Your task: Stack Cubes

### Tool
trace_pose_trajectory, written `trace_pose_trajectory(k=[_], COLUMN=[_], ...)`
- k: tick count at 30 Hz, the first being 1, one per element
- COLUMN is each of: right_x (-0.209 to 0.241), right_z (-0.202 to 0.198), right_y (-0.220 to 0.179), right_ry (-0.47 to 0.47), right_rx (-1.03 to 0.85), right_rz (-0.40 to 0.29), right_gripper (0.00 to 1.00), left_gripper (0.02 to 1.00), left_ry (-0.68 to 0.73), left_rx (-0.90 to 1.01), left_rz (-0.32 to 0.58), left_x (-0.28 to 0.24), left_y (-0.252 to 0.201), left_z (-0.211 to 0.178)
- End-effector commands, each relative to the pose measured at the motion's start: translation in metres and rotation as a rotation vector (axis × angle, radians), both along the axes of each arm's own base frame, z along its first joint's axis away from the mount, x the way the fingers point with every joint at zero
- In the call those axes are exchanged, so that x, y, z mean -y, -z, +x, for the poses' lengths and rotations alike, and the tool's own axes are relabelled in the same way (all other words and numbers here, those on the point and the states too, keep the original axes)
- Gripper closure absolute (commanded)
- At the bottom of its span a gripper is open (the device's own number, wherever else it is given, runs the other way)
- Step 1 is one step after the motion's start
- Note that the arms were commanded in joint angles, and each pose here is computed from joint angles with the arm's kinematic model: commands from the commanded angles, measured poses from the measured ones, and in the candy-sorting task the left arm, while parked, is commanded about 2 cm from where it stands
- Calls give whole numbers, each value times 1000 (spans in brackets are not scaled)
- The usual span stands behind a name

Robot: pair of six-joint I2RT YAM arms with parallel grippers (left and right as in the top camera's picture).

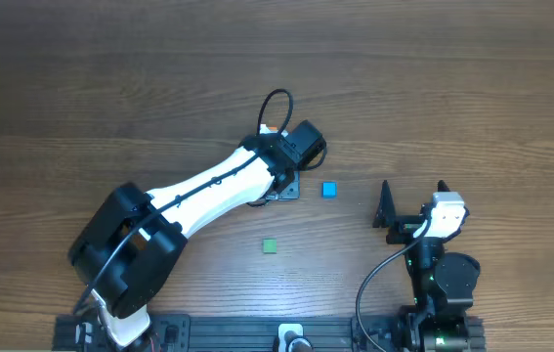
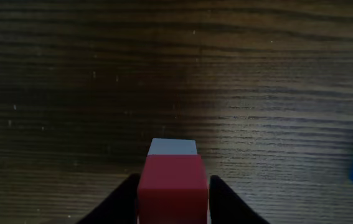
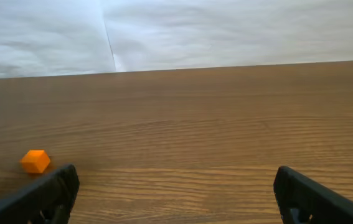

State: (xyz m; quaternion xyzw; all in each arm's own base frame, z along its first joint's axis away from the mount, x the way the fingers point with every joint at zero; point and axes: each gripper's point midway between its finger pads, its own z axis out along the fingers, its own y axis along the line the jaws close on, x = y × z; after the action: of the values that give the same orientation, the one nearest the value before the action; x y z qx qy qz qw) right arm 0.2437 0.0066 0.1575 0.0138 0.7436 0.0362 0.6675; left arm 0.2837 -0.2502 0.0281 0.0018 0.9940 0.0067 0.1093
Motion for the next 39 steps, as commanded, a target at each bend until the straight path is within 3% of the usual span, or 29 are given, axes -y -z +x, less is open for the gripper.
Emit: trace_pose_trajectory(k=[1,4,8,15,19,30,39], right_x=[0,0,0,0,0,0,0], right_z=[0,0,0,0,0,0,0], right_y=[2,2,2,2,2,2,2], right_ry=[-2,-2,-2,-2,-2,-2,-2], right_rx=[2,2,2,2,2,2,2], right_rz=[-7,-7,-7,-7,-7,-7,-7], right_gripper=[9,7,7,7,9,7,9], left_gripper=[415,220,178,174,205,255,329], left_ry=[-9,-16,-49,-23,-39,-38,-42], left_rx=[-15,6,74,177,170,81,62], left_rz=[25,17,-13,-55,-51,-15,-7], left_x=[-4,-4,-5,7,9,10,10], left_y=[10,3,-24,-70,-62,-2,11], left_z=[-4,0,24,95,124,130,130])
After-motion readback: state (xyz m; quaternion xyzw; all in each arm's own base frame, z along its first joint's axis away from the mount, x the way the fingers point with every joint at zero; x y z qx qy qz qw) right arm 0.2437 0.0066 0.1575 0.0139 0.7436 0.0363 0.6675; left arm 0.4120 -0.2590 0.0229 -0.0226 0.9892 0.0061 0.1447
